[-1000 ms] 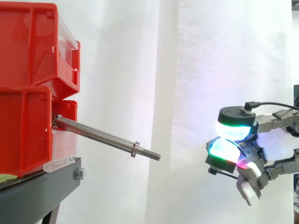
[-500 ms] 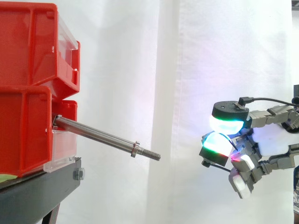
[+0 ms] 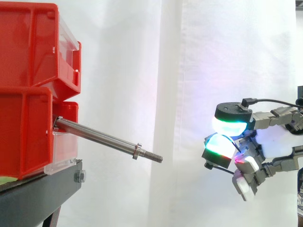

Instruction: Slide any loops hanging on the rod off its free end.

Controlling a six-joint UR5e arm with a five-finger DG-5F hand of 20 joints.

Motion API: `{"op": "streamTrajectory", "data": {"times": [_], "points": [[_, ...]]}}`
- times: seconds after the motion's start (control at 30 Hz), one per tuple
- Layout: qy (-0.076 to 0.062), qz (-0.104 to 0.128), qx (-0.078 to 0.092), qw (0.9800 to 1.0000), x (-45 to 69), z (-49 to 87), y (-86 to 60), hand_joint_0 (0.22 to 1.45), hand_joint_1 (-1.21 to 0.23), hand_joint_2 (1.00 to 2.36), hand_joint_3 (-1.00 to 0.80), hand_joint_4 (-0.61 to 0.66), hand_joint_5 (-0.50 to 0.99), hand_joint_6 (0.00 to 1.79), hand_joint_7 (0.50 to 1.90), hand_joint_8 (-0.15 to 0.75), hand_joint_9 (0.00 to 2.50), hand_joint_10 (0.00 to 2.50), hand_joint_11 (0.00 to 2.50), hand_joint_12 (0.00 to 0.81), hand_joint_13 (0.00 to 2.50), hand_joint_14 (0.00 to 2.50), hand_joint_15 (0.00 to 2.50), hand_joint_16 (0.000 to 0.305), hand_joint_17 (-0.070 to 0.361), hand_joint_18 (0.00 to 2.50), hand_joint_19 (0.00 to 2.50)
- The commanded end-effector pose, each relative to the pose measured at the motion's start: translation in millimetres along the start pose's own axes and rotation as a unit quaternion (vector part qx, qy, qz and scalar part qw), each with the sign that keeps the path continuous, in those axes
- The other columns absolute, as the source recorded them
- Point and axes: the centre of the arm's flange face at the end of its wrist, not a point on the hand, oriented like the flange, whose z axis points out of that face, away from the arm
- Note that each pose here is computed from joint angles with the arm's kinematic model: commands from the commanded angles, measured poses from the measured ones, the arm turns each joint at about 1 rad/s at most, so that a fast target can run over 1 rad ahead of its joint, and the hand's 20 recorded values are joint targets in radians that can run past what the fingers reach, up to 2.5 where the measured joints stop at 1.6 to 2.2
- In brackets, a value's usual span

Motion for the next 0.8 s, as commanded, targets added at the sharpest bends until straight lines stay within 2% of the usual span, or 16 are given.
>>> {"op": "streamTrajectory", "data": {"times": [0.0,0.77], "points": [[-0.001,0.0,0.0,1.0,-1.1,-0.1,-0.3,0.66,-0.83,1.0,0.05,-0.21,-0.1,0.93,1.16,0.335,1.27,0.02,0.66,0.381,1.09,0.01,0.45,0.05,0.113,0.97,0.4],[0.0,0.0,0.0,1.0,-0.1,0.0,-0.1,0.66,-0.84,1.0,0.06,-0.21,-0.1,0.92,1.19,0.34,1.28,0.01,0.67,0.397,1.09,0.01,0.44,0.052,0.117,0.98,0.4]]}}
